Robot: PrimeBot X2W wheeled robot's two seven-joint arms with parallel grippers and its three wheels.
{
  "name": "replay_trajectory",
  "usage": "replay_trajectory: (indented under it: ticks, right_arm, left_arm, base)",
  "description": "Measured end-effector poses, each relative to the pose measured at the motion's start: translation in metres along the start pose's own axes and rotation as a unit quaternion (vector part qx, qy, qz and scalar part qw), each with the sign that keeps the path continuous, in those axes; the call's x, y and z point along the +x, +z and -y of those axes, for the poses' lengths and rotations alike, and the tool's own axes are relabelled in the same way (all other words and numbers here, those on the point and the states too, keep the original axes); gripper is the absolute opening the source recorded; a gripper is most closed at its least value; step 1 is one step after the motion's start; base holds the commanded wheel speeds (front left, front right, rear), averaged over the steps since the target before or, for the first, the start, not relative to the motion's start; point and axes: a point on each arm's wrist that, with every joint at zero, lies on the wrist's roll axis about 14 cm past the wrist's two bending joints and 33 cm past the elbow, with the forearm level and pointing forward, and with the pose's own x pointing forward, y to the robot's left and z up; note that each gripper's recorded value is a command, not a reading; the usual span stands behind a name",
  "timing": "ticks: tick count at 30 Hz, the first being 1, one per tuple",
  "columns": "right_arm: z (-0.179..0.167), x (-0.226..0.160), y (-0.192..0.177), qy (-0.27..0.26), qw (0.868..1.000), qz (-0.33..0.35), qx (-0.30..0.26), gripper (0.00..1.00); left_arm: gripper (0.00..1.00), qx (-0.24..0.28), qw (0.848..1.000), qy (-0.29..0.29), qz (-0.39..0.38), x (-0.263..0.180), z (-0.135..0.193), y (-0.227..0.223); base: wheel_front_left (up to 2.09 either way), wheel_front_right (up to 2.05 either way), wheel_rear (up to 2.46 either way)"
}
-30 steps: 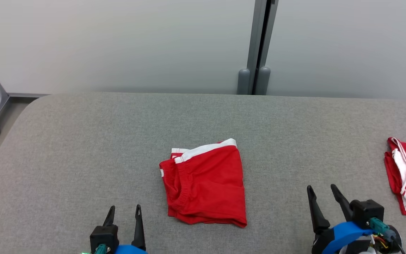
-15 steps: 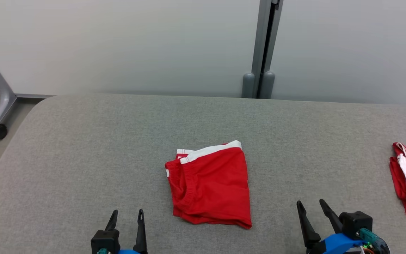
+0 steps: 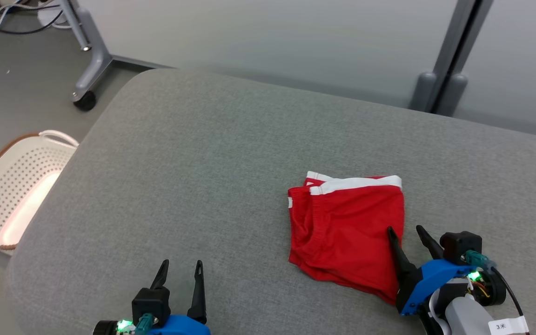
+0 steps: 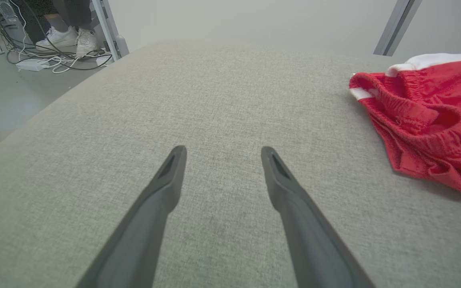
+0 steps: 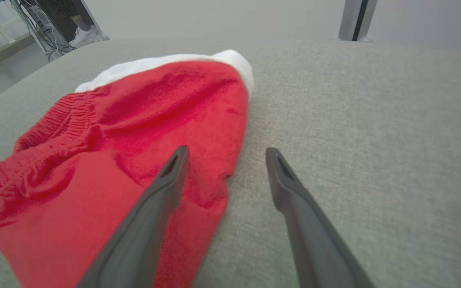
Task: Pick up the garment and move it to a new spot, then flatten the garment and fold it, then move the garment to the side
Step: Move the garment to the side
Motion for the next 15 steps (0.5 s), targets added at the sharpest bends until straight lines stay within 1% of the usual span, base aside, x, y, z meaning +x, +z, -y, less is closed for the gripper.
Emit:
replay_trajectory:
  ticks: [3,5,6,7,8,12,15]
  right_arm:
    - [-0.009,0.011,-0.023,0.014,0.999,-0.04,0.0,1.0]
    - [-0.015,0.017,-0.032,0.024,0.998,-0.054,0.007,1.0]
    - [-0.017,0.02,-0.032,0.027,0.998,-0.055,0.01,0.67]
    - [-0.018,0.023,-0.031,0.031,0.998,-0.053,0.012,0.32]
    - [-0.019,0.025,-0.029,0.032,0.998,-0.05,0.017,0.0]
    - [-0.008,0.02,-0.022,0.02,0.999,-0.033,0.032,0.0]
    - [0.016,0.006,-0.017,-0.011,0.999,-0.017,0.041,0.0]
  left_arm:
    - [1.0,-0.002,1.0,0.018,-0.008,-0.003,-0.01,-0.004]
    - [1.0,-0.004,1.0,0.027,-0.015,-0.004,-0.015,-0.008]
    - [1.0,-0.003,0.999,0.027,-0.019,-0.003,-0.015,-0.01]
    - [1.0,-0.002,0.999,0.026,-0.021,-0.002,-0.014,-0.011]
    - [1.0,-0.002,0.999,0.021,-0.024,0.001,-0.011,-0.011]
    - [1.0,0.006,0.999,-0.019,-0.028,0.016,0.013,-0.012]
    - [1.0,0.014,0.998,-0.063,-0.027,0.031,0.04,-0.009]
  base:
    - [0.0,0.0,0.0]
    - [0.0,0.0,0.0]
    - [0.0,0.0,0.0]
    - [0.0,0.0,0.0]
    - [0.0,0.0,0.0]
    - [0.0,0.0,0.0]
    - [0.0,0.0,0.0]
